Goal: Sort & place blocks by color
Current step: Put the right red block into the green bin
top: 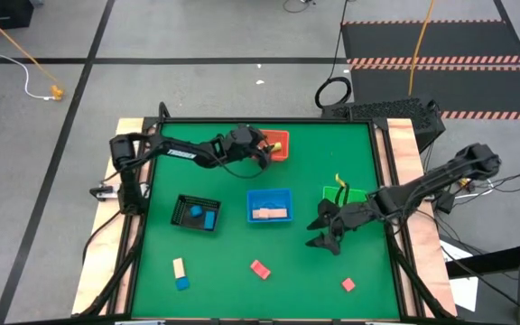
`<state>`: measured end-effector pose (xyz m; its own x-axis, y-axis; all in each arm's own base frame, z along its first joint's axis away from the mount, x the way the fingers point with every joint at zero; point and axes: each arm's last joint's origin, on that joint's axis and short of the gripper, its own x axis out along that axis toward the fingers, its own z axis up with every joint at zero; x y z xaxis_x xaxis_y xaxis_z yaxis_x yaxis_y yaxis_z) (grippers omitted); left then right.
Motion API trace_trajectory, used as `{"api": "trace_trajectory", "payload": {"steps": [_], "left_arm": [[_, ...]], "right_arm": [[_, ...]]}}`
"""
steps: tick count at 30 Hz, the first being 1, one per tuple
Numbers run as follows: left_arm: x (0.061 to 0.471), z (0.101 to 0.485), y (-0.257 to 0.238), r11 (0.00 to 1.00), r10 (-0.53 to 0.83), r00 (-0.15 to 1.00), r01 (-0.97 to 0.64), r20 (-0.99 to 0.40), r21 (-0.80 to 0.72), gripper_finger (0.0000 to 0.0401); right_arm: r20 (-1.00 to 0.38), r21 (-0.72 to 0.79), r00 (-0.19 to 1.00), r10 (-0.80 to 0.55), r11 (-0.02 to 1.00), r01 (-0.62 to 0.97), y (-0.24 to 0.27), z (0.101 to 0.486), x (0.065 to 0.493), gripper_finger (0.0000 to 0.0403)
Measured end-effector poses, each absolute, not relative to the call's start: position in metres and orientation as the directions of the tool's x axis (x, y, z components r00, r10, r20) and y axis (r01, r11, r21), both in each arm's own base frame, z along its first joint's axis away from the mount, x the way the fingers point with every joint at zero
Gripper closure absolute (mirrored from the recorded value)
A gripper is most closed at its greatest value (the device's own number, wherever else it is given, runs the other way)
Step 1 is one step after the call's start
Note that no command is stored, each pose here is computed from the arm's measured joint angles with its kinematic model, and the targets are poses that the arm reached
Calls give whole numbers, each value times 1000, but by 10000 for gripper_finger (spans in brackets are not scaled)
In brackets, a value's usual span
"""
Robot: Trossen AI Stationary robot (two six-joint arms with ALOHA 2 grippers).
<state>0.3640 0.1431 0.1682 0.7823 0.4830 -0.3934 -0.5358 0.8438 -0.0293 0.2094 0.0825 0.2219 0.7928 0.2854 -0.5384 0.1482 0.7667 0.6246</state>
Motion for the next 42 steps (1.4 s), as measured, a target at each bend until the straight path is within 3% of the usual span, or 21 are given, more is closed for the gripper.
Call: {"api": "trace_trajectory", "payload": {"steps": [4, 7, 13, 17, 20, 25, 34, 42], "left_arm": [[360, 189, 131, 859, 460, 802, -511, -380, -38, 173], [357, 205, 114, 883, 415, 821, -467, -393, -42, 172], [350, 237, 74, 927, 331, 867, -372, -372, -43, 171], [346, 257, 52, 948, 281, 907, -312, -315, -54, 171], [342, 266, 38, 960, 247, 923, -275, -296, -56, 171], [343, 267, 23, 974, 208, 934, -224, -289, -21, 171], [343, 264, 14, 980, 183, 932, -199, -313, -19, 171], [343, 264, 10, 982, 173, 932, -189, -318, -18, 171]], "right_arm": [[-603, 630, 733, 314, 752, 196, 94, 226, 202, 83], [-688, 637, 645, 332, 703, 318, 106, 216, 190, 83], [-801, 599, 494, 338, 478, 643, 127, 199, 172, 83], [-811, 576, 461, 360, 355, 736, 142, 190, 170, 83], [-832, 526, 399, 386, 319, 788, 154, 179, 169, 87], [-861, 426, 279, 426, 302, 853, 169, 160, 167, 99], [-863, 376, 231, 449, 265, 888, 185, 141, 169, 104], [-888, 273, 103, 448, 333, 903, 191, 121, 167, 106]]}}
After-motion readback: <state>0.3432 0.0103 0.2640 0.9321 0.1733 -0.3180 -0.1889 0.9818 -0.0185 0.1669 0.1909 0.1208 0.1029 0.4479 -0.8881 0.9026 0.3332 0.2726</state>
